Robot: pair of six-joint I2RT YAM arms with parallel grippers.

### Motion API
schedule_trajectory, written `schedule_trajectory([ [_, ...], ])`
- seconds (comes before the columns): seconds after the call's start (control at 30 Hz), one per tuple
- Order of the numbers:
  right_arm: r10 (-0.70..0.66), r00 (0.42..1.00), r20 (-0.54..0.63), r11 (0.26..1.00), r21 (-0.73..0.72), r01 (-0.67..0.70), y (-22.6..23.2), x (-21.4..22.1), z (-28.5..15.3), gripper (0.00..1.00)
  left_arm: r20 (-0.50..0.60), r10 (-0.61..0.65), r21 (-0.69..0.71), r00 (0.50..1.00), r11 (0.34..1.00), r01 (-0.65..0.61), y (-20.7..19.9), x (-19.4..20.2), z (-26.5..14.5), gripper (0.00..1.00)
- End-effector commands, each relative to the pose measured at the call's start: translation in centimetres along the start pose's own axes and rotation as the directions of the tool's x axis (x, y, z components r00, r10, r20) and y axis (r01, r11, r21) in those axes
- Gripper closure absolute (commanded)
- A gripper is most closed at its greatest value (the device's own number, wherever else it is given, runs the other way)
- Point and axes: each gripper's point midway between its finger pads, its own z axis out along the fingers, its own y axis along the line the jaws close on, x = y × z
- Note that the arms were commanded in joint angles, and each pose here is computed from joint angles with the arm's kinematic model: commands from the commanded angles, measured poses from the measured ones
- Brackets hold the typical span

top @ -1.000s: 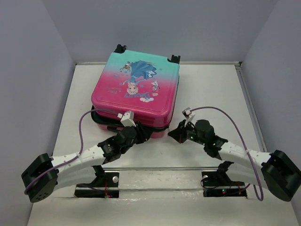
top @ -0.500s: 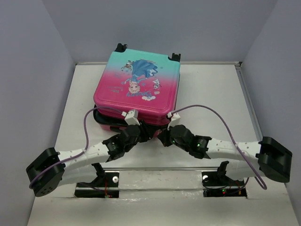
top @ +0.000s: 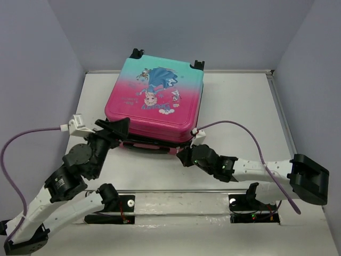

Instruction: Pack the luggage

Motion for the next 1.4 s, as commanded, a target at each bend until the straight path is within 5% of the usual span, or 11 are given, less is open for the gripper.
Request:
schedule_trajectory([
  [0.0,-0.020,0.999,-0.038,0.999,0.034,0.021,-1.0,1.3,-0.8,0.93,0.099,0.180,-0.260,0.979,0.954,-0.149,4.4,-2.8,0.0,0.14],
  [0.23,-0.044,0.999,-0.027,0.999,0.023,0.045,0.1,-0.1,-0.9,0.93,0.101,0.254,-0.197,0.962,0.953,-0.231,-0.1,-5.3,3.5,0.13],
  [0.33,-0.050,0.999,-0.021,0.998,0.024,0.051,0.3,-0.5,-1.0,0.93,0.105,0.299,-0.300,0.948,0.919,-0.256,3.9,-8.6,6.9,0.10],
  [0.37,-0.051,0.999,-0.018,0.998,0.022,0.051,0.3,-0.6,-1.1,0.93,0.034,0.278,-0.213,0.960,0.940,-0.265,4.0,-7.5,8.5,0.10],
  [0.5,-0.057,0.998,-0.013,0.998,0.024,0.058,0.1,-0.8,-1.5,0.93,0.128,0.148,-0.314,0.981,0.944,-0.101,12.7,-12.1,8.4,0.09],
  [0.7,-0.079,0.996,-0.030,0.997,0.008,0.079,0.5,-0.6,-1.7,0.93,0.059,-0.099,-0.339,0.993,0.934,0.113,20.5,-6.6,10.5,0.11],
  [0.93,-0.096,0.995,-0.036,0.995,0.000,0.096,1.3,-0.5,-1.6,0.93,0.047,-0.258,-0.389,0.965,0.885,0.256,26.0,-1.7,10.7,0.47],
  [1.37,-0.153,0.988,-0.030,0.988,-0.036,0.152,4.8,-1.0,-0.2,0.93,-0.046,-0.324,-0.369,0.945,0.884,0.286,27.4,2.8,10.5,0.84],
])
